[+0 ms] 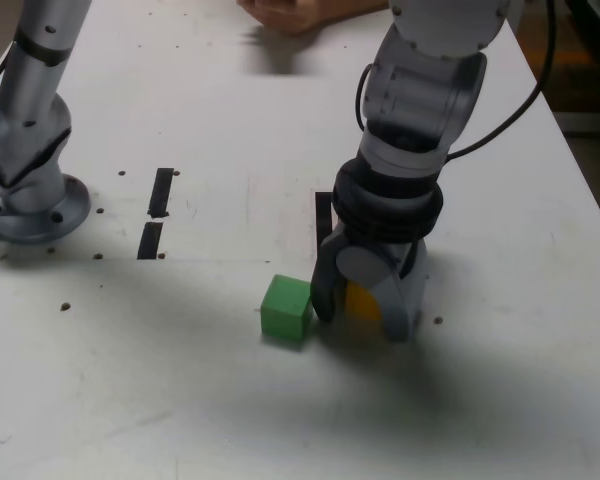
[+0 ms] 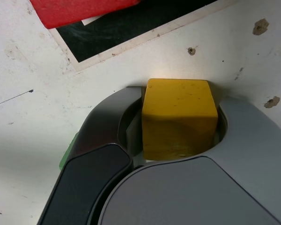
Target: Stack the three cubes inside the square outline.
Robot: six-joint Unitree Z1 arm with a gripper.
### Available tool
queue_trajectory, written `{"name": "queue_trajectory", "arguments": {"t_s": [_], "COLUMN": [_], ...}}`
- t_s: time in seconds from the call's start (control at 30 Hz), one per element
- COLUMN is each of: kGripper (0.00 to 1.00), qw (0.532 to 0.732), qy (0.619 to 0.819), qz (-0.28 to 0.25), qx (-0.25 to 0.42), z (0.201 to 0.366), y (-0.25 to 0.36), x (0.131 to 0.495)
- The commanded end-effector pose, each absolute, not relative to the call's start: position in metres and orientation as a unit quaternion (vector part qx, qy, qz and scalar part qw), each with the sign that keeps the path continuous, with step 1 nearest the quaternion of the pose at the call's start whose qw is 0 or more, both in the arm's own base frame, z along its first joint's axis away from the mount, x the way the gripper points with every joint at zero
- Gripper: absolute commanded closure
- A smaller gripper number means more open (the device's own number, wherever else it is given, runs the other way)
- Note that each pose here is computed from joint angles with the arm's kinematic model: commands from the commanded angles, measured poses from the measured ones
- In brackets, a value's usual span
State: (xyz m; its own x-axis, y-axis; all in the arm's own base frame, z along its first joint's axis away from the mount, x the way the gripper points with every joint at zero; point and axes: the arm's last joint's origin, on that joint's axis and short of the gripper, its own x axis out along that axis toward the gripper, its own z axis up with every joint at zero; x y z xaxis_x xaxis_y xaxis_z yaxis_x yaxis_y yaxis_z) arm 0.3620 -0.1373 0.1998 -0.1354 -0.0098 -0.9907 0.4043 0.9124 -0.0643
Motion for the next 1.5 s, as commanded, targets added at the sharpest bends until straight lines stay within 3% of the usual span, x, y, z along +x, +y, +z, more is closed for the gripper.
{"name": "queue_trajectory", "arguments": {"t_s": [0.0, 0.23, 0.57, 0.77, 1.0, 1.23, 1.47], "kGripper": [0.98, 0.98, 0.98, 0.98, 0.98, 0.98, 0.97], "qw": [0.645, 0.656, 0.675, 0.686, 0.686, 0.675, 0.676], "qy": [0.734, 0.724, 0.710, 0.704, 0.712, 0.724, 0.723], "qz": [-0.162, -0.155, -0.123, -0.107, -0.090, -0.088, -0.095], "qx": [0.136, 0.145, 0.157, 0.149, 0.125, 0.110, 0.104], "z": [0.201, 0.214, 0.274, 0.293, 0.295, 0.283, 0.268], "y": [-0.138, -0.147, -0.152, -0.133, -0.096, -0.060, -0.048], "x": [0.361, 0.357, 0.334, 0.330, 0.334, 0.337, 0.342]}}
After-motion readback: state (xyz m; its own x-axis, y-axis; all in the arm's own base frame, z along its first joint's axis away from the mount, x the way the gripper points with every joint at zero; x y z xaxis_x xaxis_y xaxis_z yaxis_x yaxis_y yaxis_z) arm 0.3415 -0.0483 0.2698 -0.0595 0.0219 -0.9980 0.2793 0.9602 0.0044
